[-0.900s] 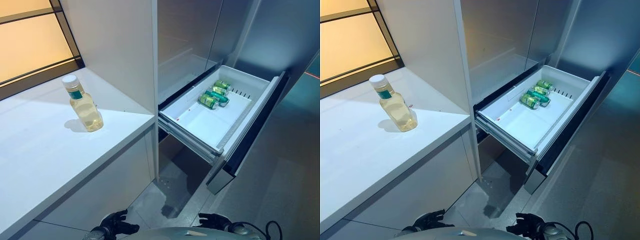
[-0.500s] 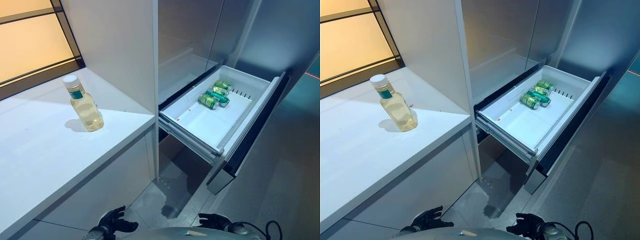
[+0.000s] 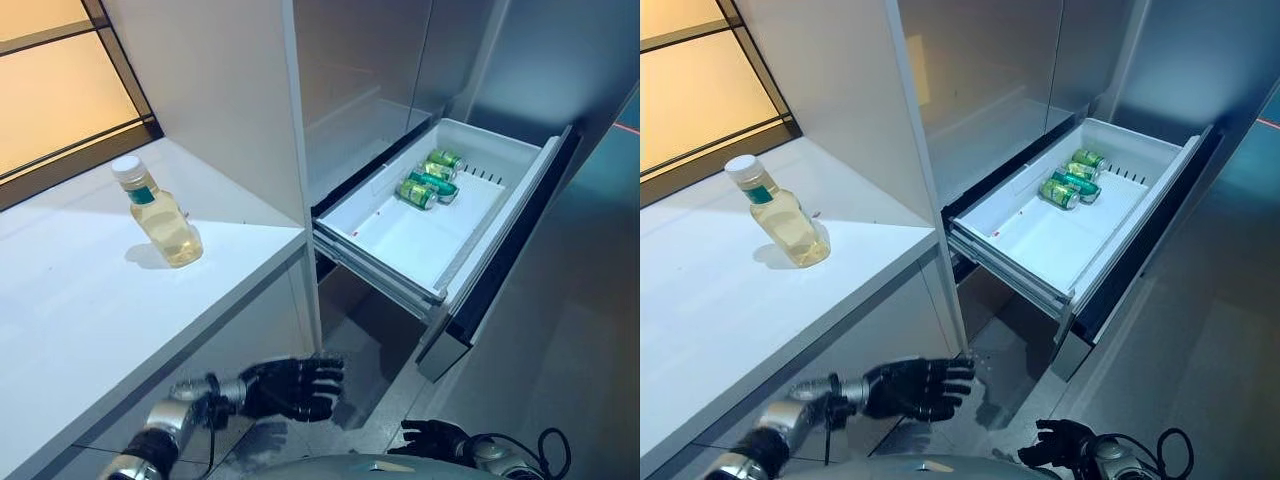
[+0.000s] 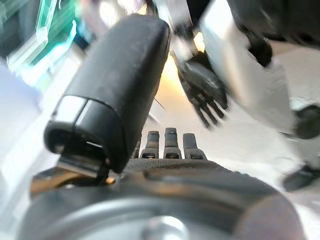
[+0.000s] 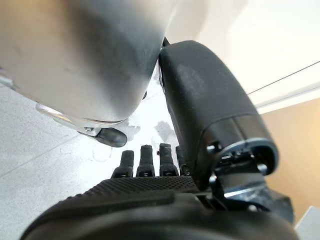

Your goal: Put drinks into fridge and close the fridge

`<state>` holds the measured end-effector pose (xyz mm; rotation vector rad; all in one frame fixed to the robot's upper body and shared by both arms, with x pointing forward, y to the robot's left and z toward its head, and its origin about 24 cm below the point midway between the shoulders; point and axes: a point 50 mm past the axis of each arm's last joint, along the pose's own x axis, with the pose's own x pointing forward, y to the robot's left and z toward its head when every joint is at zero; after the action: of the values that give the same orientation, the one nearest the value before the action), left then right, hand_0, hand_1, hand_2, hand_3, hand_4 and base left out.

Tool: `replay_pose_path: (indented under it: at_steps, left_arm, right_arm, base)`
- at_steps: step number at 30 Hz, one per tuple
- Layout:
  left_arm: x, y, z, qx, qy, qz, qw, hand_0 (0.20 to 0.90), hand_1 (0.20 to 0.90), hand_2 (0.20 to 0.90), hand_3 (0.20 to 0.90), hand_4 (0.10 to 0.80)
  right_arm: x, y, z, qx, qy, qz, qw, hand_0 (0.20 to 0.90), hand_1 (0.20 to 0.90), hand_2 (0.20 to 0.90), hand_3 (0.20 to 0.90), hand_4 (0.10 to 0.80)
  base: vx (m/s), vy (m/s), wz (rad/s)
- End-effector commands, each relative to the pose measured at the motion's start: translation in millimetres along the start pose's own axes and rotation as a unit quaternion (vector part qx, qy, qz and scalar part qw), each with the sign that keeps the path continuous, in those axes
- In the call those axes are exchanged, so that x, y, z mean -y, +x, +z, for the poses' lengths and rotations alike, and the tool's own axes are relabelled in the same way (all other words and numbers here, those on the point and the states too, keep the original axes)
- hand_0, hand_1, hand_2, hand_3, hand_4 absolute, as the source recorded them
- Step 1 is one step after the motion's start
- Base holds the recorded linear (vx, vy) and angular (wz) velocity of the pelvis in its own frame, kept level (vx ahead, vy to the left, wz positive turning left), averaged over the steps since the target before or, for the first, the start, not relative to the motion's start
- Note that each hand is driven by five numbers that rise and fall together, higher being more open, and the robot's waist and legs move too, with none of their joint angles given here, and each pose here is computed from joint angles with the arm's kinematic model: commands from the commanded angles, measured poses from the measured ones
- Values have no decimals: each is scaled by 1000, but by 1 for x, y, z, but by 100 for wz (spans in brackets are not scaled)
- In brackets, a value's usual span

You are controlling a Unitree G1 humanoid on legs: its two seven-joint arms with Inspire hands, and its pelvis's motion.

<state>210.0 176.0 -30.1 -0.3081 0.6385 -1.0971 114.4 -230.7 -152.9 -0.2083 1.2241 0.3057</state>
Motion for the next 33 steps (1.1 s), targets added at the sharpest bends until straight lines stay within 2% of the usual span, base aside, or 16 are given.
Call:
replay_pose_path:
  at_steps: [1,2,4,5,6,8,9,11,12,13,14,15,16,23,26,33]
  left_arm:
    - [30,17,110,221,49,-102,969,900,900,900,900,800]
    - [35,16,125,261,46,-87,960,900,900,900,900,800]
    - [50,-4,170,418,95,-24,903,900,900,900,900,800]
    - [50,-4,170,418,95,-24,903,900,900,900,900,800]
    - [58,-20,188,501,118,-1,858,900,900,900,900,800]
    - [68,-48,203,595,176,60,782,900,900,900,900,800]
    - [71,-54,205,609,186,71,768,900,900,900,900,800]
    - [86,-77,212,662,271,150,683,900,900,900,900,800]
    - [91,-82,213,670,290,163,664,900,900,900,900,800]
    - [103,-91,216,687,341,207,608,900,900,900,900,800]
    - [105,-92,215,688,350,214,599,900,900,900,900,800]
    - [115,-98,219,697,381,242,557,900,900,900,900,800]
    - [119,-99,220,699,396,253,539,900,900,900,900,800]
    - [125,-101,230,691,423,331,483,900,900,900,900,800]
    - [117,-99,230,658,458,403,442,900,900,900,900,800]
    - [84,-101,225,605,427,477,474,900,900,900,900,800]
  right_arm:
    - [15,-6,-13,-29,-47,-18,998,900,900,900,900,800]
    - [12,-6,-16,-30,-46,-17,998,900,900,900,900,800]
    - [3,-4,-23,-35,-41,-13,998,900,900,900,900,800]
    - [3,-4,-23,-35,-41,-13,998,900,900,900,900,800]
    - [-4,-2,-28,-39,-37,-10,999,900,900,900,900,800]
    - [-13,-1,-33,-43,-31,-4,999,900,900,900,900,800]
    - [-16,0,-34,-44,-30,-3,999,900,900,900,900,800]
    - [-23,2,-34,-43,-21,0,999,900,900,900,900,800]
    - [-26,3,-34,-43,-20,1,999,900,900,900,900,800]
    - [-29,4,-33,-43,-21,4,999,900,900,900,900,800]
    - [-30,4,-33,-44,-21,4,999,900,900,900,900,800]
    - [-33,5,-33,-44,-22,5,999,900,900,900,900,800]
    - [-34,5,-33,-44,-24,7,999,900,900,900,900,800]
    - [-38,7,-28,-41,-37,14,998,900,900,900,900,800]
    - [-39,8,-25,-42,-46,18,998,900,900,900,900,800]
    - [-36,7,-23,-43,-55,21,997,900,900,900,900,800]
  base:
    - [0,0,0]
    - [0,0,0]
    - [18,-12,1]
    - [40,-30,2]
    - [43,-38,2]
    - [53,-49,1]
    - [34,-45,1]
    - [24,-47,4]
    - [18,-45,9]
    - [8,-26,7]
    - [7,-28,11]
    - [6,-14,7]
    - [8,-20,10]
    - [6,-5,10]
    - [0,0,0]
    - [17,8,4]
